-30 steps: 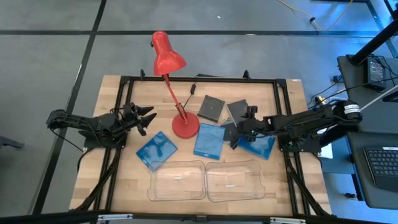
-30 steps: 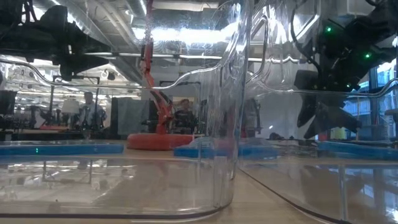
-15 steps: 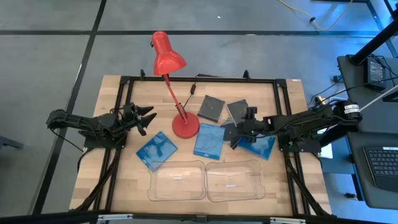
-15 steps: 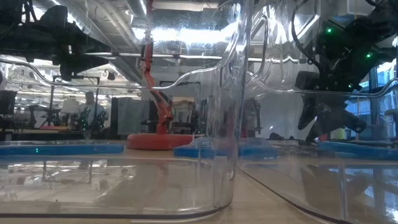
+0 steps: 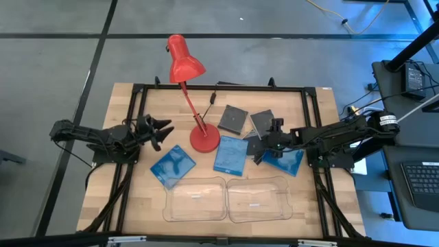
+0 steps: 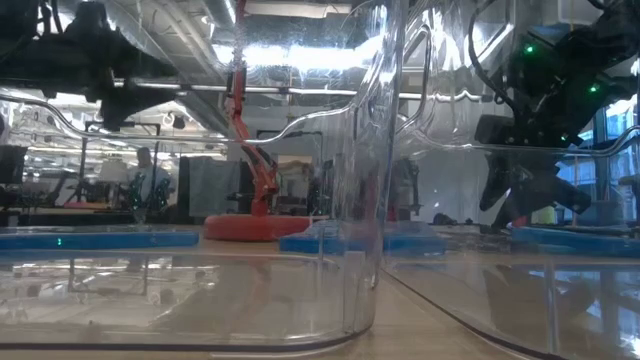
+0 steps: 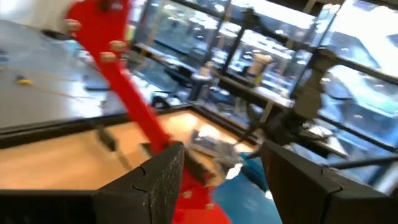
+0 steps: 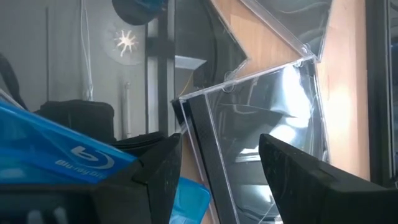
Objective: Pick & place jewel cases by type
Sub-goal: Put the top right black cd case into the right transparent bin
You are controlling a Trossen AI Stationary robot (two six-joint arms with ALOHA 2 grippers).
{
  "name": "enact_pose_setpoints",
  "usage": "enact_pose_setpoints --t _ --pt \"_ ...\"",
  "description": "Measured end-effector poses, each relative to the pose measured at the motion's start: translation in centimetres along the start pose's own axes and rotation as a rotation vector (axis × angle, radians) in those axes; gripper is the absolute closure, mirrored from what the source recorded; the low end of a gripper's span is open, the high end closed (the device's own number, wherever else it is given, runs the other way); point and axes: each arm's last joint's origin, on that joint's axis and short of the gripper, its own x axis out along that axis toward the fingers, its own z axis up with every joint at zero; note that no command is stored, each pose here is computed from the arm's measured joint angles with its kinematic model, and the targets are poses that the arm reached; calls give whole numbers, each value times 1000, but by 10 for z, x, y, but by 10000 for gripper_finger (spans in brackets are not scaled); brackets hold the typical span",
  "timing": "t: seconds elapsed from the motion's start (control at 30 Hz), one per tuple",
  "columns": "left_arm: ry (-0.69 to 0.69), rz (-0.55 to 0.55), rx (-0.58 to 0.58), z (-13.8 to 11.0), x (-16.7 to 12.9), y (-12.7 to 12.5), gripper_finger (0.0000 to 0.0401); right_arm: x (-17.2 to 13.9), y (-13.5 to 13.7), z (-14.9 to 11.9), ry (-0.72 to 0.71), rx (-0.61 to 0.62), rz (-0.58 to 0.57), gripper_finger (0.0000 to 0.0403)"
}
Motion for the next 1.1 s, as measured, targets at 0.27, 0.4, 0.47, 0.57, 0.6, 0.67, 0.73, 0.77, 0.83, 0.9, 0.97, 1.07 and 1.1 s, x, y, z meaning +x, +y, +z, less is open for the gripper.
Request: enact_pose_setpoints --t 0.27,0.4,0.47,0.57,0.6,0.67,0.73,0.77,0.83,0.9,0.97,1.07,1.1 --pt "36 -38 171 1 17 -14 189 0 2 -2 9 -10 49 185" --pt "85 31 190 1 29 -21 189 0 1 -3 20 -14 30 185" --pt "104 39 202 2 35 -25 189 0 1 -3 25 -14 9 185" --pt "129 43 218 3 42 -31 189 0 1 -4 32 -18 10 185" --pt "134 46 221 4 45 -33 189 0 1 -4 38 -21 14 185" --pt "144 49 227 5 49 -36 189 0 2 -6 52 -30 27 185" --pt "156 53 240 4 53 -38 189 0 2 -7 61 -34 36 185" --pt "161 54 251 4 54 -39 189 0 2 -7 66 -36 38 185" --pt "170 56 267 3 57 -41 189 0 3 -8 68 -38 42 185" --pt "179 59 275 2 58 -41 189 0 2 -7 63 -38 41 185" --pt "183 60 278 2 59 -42 189 0 2 -7 59 -40 42 185" --pt "184 60 279 2 60 -43 189 0 2 -7 58 -62 40 185" --pt "183 60 280 2 60 -43 189 1 1 -7 56 -71 35 185"
